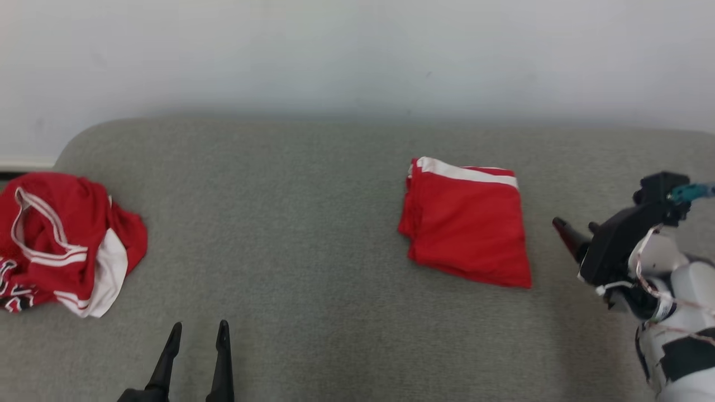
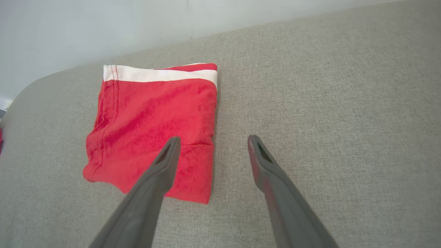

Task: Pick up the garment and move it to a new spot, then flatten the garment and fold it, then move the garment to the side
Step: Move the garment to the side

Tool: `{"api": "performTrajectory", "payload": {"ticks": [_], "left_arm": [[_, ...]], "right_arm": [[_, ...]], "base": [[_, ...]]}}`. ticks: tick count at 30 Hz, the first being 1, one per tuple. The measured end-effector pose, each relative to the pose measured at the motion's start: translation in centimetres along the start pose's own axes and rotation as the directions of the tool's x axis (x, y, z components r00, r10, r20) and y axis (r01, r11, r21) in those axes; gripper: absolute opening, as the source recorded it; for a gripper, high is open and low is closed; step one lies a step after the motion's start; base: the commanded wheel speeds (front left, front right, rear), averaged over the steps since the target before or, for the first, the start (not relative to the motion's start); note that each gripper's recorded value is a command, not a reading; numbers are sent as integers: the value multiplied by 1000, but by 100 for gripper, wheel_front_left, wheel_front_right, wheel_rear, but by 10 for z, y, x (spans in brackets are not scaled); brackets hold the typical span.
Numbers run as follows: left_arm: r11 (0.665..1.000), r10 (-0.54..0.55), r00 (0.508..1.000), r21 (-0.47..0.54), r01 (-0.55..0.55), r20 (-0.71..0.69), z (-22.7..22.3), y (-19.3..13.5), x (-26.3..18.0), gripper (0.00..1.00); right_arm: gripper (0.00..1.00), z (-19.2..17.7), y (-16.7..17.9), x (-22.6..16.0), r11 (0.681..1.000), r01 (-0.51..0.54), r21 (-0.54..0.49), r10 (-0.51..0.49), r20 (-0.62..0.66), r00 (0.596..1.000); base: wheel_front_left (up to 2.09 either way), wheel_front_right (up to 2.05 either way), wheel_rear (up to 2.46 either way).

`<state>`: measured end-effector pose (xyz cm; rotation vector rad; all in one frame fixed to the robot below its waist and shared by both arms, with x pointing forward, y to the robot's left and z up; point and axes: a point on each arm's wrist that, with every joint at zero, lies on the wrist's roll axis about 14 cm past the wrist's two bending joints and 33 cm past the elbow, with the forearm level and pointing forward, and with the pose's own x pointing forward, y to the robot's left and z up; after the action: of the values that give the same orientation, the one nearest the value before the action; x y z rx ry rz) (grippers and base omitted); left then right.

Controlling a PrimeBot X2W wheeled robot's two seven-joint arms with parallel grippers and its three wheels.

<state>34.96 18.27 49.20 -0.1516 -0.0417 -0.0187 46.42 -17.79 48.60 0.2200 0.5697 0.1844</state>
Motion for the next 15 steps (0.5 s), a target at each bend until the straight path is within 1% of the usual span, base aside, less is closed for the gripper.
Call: {"api": "performTrajectory", "payload": {"ticks": [3,6,7,15], "left_arm": [[1000,23,1000,4,-23,-2,0,7,1,100],[999,52,999,10,-52,-9,-2,15,0,100],[998,68,998,13,-68,-14,-3,20,-1,100],[990,141,990,6,-141,-30,-6,37,-2,100]], "right_arm": [[100,5,0,19,1000,12,0,-12,-56,998],[100,0,5,39,1000,19,4,-18,-113,993],[100,-1,8,51,1000,20,16,-18,-140,990],[100,-25,14,95,999,48,22,-42,-240,970]], "base": [[0,0,0],[0,0,0],[0,0,0],[0,0,0]]}}
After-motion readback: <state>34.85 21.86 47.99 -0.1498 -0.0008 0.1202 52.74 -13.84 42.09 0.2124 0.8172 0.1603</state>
